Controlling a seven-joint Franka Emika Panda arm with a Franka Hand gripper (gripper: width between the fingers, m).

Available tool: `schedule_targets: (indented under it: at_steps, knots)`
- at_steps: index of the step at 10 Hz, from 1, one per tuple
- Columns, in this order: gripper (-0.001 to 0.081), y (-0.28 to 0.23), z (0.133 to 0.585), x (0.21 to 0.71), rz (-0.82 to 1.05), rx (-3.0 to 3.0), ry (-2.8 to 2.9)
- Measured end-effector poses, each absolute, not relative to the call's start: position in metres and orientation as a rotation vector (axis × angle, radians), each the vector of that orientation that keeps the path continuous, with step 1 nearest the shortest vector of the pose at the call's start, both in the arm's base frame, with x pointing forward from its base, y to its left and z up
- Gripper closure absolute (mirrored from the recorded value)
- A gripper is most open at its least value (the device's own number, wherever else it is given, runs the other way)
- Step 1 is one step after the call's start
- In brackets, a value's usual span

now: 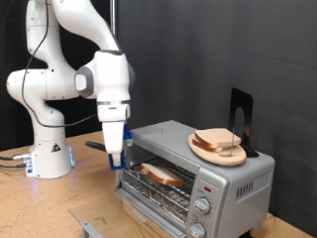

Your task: Make a piece of toast with the oven

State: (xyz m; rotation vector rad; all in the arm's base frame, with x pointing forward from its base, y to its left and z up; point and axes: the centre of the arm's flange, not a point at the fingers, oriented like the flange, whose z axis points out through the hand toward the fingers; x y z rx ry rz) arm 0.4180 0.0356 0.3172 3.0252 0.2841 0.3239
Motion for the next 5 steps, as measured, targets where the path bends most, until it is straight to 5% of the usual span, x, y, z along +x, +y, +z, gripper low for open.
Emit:
schedule_targets:
  at_steps: [5]
  knots:
    - [0.0406, 0.0330, 0.3142, 0.4164, 0.308, 3.035, 0.283]
